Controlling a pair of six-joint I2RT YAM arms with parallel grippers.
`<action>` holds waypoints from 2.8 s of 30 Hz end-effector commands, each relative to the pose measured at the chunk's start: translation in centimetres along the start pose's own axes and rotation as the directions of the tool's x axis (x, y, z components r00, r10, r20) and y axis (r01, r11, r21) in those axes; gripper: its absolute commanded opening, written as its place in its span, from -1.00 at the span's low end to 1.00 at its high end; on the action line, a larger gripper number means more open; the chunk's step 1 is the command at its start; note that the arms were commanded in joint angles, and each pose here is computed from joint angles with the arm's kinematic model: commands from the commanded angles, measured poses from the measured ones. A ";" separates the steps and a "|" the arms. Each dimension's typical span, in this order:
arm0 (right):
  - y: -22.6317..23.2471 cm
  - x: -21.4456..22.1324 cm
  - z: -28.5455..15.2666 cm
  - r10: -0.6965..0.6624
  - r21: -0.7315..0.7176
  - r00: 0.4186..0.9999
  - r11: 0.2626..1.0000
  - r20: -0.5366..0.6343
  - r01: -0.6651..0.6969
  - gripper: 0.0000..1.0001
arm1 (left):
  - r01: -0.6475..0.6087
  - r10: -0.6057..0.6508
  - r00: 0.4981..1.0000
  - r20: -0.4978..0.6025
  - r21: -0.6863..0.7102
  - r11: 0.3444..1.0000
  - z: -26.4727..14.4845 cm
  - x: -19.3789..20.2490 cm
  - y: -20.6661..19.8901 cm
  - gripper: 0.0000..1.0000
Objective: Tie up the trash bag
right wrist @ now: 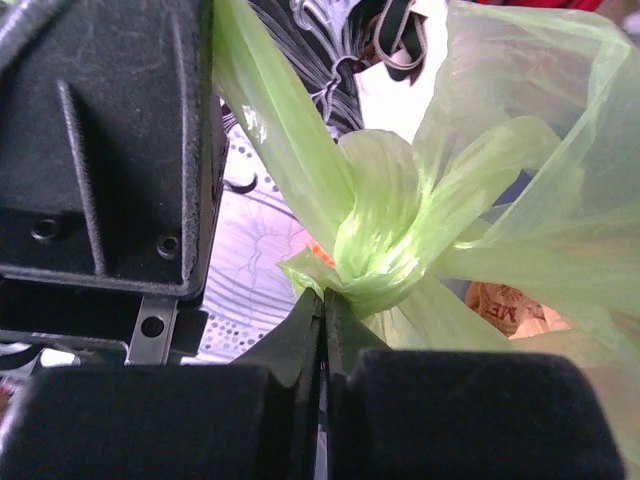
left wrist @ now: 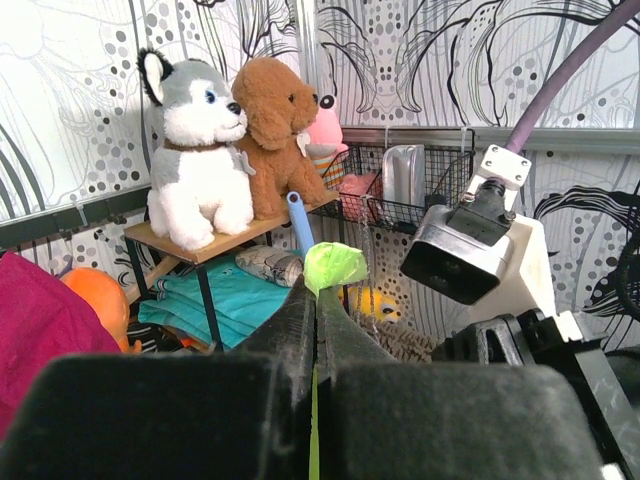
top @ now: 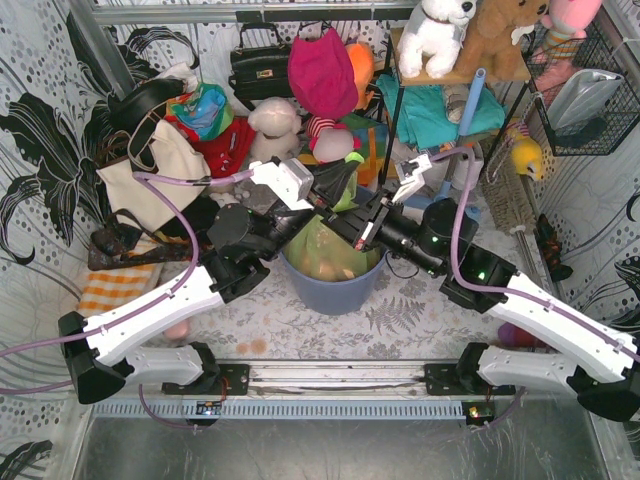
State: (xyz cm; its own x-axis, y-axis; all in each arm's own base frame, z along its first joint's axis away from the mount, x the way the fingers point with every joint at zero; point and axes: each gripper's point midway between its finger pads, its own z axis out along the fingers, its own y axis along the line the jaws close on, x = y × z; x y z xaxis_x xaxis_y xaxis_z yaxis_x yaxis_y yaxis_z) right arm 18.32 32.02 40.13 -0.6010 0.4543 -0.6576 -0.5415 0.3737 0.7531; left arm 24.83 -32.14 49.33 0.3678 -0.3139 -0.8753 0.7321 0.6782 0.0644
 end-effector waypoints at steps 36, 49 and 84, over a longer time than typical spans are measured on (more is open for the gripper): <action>-7.5 -5.0 1.4 -0.173 0.477 0.863 0.874 0.475 -0.088 -1.00 | 0.061 -0.055 0.997 -0.054 0.125 0.990 -1.3 -1.4 -1.9 -1.00; -8.9 -4.7 1.7 -0.159 0.478 0.827 0.866 0.539 -0.145 -1.00 | 0.068 -0.063 0.996 -0.064 0.076 0.995 -1.9 -2.3 -0.9 -0.50; -8.2 -4.8 1.7 -0.143 0.474 0.845 0.869 0.515 -0.142 -1.00 | 0.668 -0.610 0.634 -0.475 -0.061 0.741 -5.8 7.8 3.2 0.08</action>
State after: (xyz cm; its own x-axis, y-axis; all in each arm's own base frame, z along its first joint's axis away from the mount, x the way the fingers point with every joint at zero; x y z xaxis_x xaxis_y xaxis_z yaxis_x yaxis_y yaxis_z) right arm 26.88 28.32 35.30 -0.1387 0.7116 -0.6888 -0.0970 0.6824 0.7245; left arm 29.03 -27.33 38.25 -0.4682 -0.3280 -0.8205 0.6453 0.5074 -0.5711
